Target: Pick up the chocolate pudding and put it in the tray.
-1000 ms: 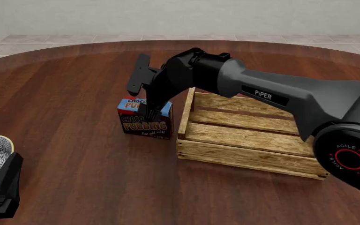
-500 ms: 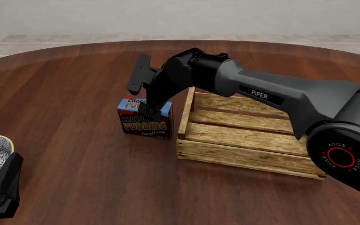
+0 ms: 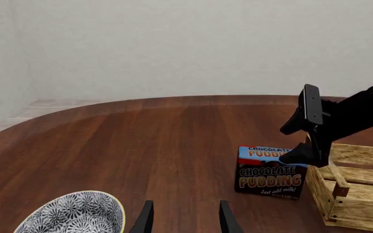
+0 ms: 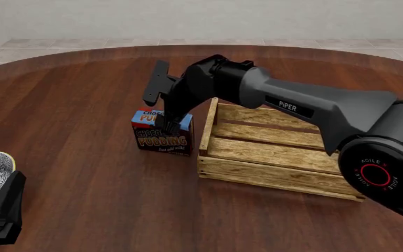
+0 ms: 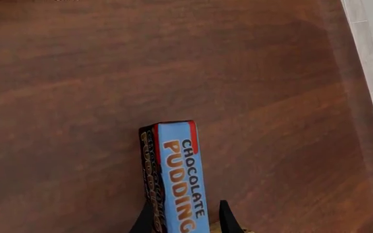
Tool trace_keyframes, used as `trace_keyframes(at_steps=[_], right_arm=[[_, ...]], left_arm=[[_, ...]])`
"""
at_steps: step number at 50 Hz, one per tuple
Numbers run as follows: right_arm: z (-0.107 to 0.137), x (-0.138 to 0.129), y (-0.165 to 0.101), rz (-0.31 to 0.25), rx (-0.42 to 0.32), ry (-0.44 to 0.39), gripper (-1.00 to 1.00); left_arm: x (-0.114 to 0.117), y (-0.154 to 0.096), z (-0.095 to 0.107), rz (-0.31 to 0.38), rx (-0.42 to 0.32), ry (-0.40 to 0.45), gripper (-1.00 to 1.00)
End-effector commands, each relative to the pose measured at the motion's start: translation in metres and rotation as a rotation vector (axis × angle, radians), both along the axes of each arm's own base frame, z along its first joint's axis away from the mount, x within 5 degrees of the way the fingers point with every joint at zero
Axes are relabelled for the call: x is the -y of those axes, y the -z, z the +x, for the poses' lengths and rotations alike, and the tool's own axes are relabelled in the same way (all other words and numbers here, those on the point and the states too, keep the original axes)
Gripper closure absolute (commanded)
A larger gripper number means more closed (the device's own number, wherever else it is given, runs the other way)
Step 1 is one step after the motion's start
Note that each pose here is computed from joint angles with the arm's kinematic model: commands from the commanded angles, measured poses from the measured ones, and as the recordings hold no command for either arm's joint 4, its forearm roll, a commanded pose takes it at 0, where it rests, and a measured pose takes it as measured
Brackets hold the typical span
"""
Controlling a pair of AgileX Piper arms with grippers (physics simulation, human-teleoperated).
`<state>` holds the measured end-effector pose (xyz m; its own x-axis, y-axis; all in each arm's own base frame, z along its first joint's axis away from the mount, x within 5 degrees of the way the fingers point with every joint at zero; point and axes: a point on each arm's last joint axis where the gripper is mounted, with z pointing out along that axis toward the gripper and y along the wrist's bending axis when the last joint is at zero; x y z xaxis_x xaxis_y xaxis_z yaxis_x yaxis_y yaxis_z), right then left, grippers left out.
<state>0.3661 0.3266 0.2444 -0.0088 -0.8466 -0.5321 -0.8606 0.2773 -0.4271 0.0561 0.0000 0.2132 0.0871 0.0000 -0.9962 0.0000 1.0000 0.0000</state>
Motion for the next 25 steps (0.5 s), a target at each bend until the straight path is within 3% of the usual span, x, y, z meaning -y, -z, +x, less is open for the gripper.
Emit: trace_keyframes(at_steps=[1, 25], right_arm=[[0.0004, 0.0, 0.0016, 0.003, -0.003, 0.005, -1.0], [0.0005, -0.003, 0.0116, 0.008, -0.015, 0.013, -1.0]], left_arm=[[0.0, 0.0, 0.0, 0.0, 0.0, 0.0, -1.0], [0.0, 0.0, 0.0, 0.0, 0.0, 0.0, -1.0]])
